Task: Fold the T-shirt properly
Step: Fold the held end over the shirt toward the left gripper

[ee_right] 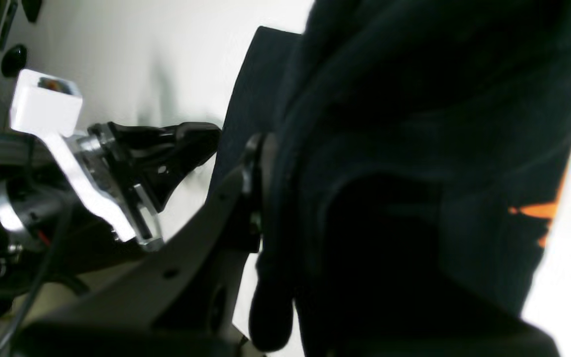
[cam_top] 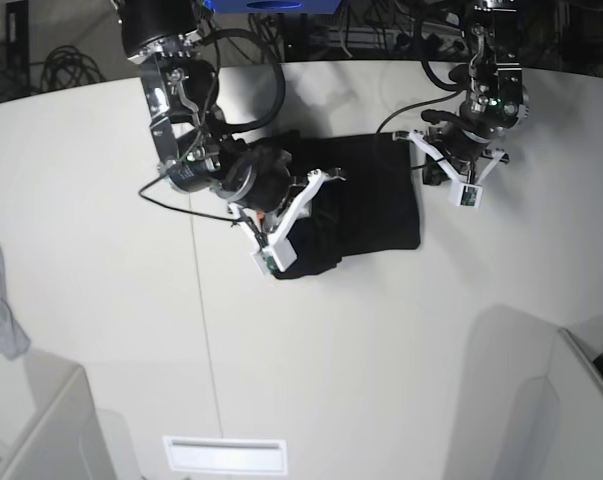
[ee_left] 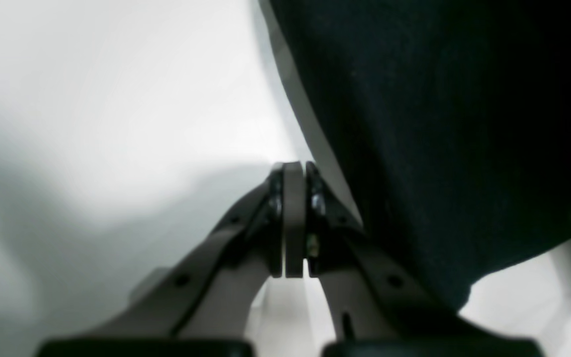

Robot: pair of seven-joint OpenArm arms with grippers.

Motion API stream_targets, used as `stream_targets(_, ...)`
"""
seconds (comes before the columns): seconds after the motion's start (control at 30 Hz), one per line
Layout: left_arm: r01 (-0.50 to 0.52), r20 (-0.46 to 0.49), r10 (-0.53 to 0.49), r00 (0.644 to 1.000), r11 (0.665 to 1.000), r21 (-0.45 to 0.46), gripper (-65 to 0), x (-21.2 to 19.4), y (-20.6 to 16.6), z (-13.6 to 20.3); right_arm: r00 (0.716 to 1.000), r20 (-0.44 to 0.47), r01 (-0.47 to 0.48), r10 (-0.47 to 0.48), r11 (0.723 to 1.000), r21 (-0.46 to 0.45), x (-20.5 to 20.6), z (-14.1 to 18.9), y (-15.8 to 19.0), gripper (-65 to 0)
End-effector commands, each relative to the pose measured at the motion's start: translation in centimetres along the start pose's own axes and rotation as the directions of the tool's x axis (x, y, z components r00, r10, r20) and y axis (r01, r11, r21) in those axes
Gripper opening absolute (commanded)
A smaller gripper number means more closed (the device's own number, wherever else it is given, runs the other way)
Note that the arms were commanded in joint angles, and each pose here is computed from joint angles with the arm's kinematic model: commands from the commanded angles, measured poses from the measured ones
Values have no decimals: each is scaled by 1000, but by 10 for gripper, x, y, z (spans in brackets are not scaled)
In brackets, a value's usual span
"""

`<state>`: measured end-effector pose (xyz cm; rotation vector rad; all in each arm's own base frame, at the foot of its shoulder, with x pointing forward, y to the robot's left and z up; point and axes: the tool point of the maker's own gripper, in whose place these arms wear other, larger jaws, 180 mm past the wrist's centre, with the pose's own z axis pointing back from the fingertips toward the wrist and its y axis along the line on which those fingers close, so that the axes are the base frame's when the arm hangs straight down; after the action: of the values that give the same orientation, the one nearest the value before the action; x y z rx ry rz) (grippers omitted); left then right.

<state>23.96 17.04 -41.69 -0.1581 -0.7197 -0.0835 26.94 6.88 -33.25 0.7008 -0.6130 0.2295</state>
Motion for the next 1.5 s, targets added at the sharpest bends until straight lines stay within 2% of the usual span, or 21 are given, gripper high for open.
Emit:
stream_targets(0.0,6,38,-6,999,1000,-5,-650,11,0,3,999,38,-8,7,1000,29,10,-3,9,-650)
stream_targets(0.5,2,37,-2,999,1000,2,-650,10,3,4,1000,-8,29,-29,999,19,2,-58,-1,-650)
stream_targets(1.0,49,-32,-48,998,998,30,-650,-15,22,18,999,-17,47,-47,999,6,0,-60,-8,-650)
stream_targets(1.1,64,-45,-63,997,997,33,-650,-20,24,24,999,-13,44,-44,999,6,2,-60,-8,-407)
stream_targets(1.17,80,-40,-79,996,996,29,-650,-20,21,30,999,-11,43,-43,999,8,4,-60,-7,-287)
stream_targets(1.23,102,-30,-101,994,994,24,-650,-17,18,38,999,4,43,-43,999,16,7,-61,-3,-255)
stream_targets(1.47,124,-14,-123,992,989,86,-650,-15,41,69,999,14,47,-48,998,51,11,-65,14,-254)
